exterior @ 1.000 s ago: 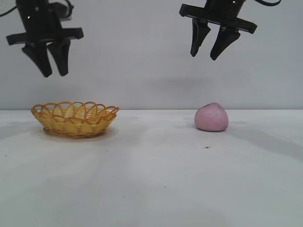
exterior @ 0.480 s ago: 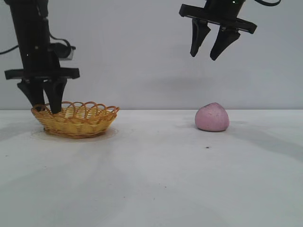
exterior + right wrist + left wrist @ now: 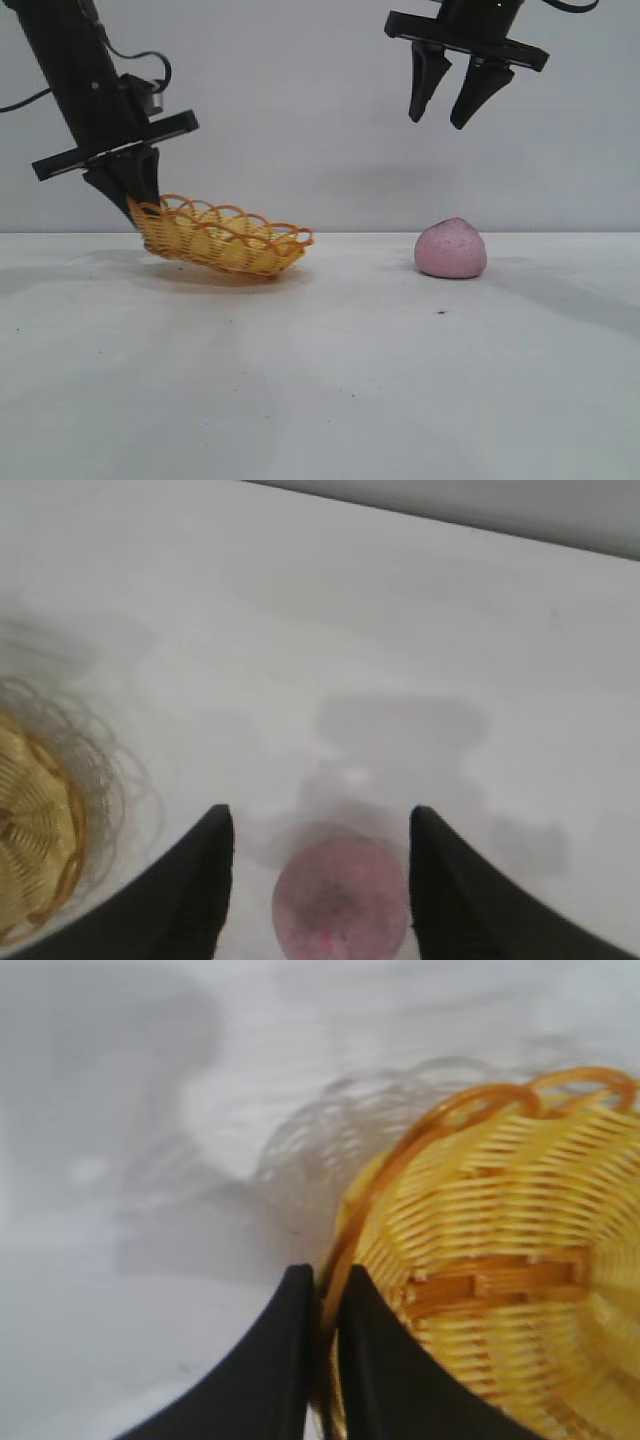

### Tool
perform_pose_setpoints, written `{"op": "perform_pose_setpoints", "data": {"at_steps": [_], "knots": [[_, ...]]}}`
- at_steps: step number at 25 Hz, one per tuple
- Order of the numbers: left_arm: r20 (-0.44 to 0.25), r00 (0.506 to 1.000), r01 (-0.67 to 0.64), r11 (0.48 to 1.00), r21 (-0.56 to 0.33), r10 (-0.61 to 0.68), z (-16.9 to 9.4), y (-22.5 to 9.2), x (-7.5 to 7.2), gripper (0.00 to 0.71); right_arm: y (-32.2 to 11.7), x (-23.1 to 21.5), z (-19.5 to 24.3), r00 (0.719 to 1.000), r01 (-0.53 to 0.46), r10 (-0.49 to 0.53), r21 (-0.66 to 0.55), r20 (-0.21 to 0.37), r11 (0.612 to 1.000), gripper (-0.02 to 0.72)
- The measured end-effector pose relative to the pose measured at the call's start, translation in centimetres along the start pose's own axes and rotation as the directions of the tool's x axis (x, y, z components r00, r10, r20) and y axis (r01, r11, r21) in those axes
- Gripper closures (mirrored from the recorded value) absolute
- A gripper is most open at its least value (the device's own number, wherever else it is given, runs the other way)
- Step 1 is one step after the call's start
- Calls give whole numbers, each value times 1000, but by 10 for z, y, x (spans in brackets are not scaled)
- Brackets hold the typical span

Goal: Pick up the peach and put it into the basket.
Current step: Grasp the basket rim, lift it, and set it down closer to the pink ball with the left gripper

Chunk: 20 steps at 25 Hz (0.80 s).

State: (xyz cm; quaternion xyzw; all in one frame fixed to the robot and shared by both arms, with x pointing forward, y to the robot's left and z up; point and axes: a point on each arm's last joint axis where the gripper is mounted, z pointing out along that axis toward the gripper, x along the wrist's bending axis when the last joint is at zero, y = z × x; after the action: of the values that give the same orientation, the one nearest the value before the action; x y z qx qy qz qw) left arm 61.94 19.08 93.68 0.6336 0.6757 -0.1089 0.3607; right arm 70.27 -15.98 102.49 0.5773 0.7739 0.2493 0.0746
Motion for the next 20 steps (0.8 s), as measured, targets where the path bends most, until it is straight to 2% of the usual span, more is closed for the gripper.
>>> {"op": "perform_pose_setpoints", "data": {"at_steps": [7,13,20], "knots": [[-42,999,-10,999,47,12,16,-46,-2,710,0,1,0,1000,-7,7,-1,-10,1000,307],[-46,998,-33,998,57,36,22,-53,-10,710,0,2,0,1000,-11,11,3,-17,1000,307],[-55,998,-13,997,82,17,32,-57,-5,710,0,2,0,1000,-13,13,2,-20,1000,307]]}}
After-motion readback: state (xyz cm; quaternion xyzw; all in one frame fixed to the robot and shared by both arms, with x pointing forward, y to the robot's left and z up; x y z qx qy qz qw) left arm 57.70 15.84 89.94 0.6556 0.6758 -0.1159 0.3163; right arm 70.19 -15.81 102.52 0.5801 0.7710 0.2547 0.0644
